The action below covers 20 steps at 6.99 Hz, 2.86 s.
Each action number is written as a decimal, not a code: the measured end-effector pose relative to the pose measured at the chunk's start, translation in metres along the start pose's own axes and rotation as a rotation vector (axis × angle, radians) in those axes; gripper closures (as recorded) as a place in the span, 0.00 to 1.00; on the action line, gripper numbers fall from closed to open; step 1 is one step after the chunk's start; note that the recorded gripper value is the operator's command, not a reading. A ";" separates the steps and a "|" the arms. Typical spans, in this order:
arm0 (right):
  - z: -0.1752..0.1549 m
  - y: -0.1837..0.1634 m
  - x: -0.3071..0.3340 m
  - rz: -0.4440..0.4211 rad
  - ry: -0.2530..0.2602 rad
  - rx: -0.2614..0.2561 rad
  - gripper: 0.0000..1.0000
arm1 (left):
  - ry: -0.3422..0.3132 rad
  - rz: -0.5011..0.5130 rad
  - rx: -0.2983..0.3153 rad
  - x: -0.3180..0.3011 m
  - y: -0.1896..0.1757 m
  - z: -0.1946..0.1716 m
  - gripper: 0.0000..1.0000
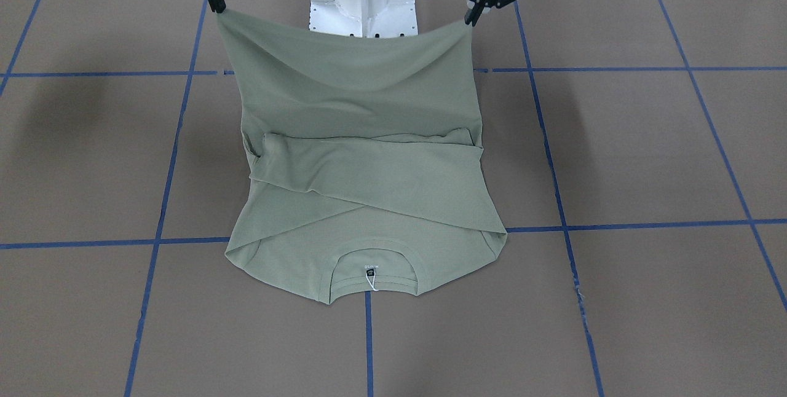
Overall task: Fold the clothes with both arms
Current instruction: 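Lift the hem with both grippers and fold it toward the collar, then release the hem at the collar and raise both grippers, then lower the left gripper to the side edge of the folded shirt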
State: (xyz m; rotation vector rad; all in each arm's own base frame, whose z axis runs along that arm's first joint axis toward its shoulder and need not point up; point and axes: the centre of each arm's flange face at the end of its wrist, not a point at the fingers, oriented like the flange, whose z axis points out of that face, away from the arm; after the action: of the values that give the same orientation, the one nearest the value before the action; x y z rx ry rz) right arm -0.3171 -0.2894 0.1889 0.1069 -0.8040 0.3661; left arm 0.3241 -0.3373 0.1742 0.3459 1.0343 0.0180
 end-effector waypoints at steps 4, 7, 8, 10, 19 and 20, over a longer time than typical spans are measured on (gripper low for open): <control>0.104 -0.167 -0.053 0.031 0.086 0.119 1.00 | -0.160 0.034 0.108 -0.049 -0.131 0.085 1.00; 0.182 -0.237 -0.086 0.042 0.128 0.145 1.00 | -0.196 0.033 0.157 -0.088 -0.180 0.213 1.00; 0.212 -0.251 -0.088 0.039 0.130 0.148 1.00 | -0.211 0.036 0.166 -0.099 -0.188 0.242 1.00; 0.248 -0.261 -0.087 0.032 0.129 0.150 0.55 | -0.226 0.038 0.167 -0.111 -0.192 0.267 0.69; 0.229 -0.227 -0.065 -0.097 0.002 0.147 0.00 | 0.028 0.083 0.093 -0.143 -0.022 0.183 0.18; 0.229 -0.226 -0.065 -0.098 0.000 0.147 0.00 | 0.053 0.038 0.095 -0.149 0.008 0.190 0.29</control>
State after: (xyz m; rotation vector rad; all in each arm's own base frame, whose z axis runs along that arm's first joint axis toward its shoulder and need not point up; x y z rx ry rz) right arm -0.4335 -0.5712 0.3104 0.2828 -0.7679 0.3321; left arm 0.4083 -0.4081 0.3888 0.4529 1.0836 0.0120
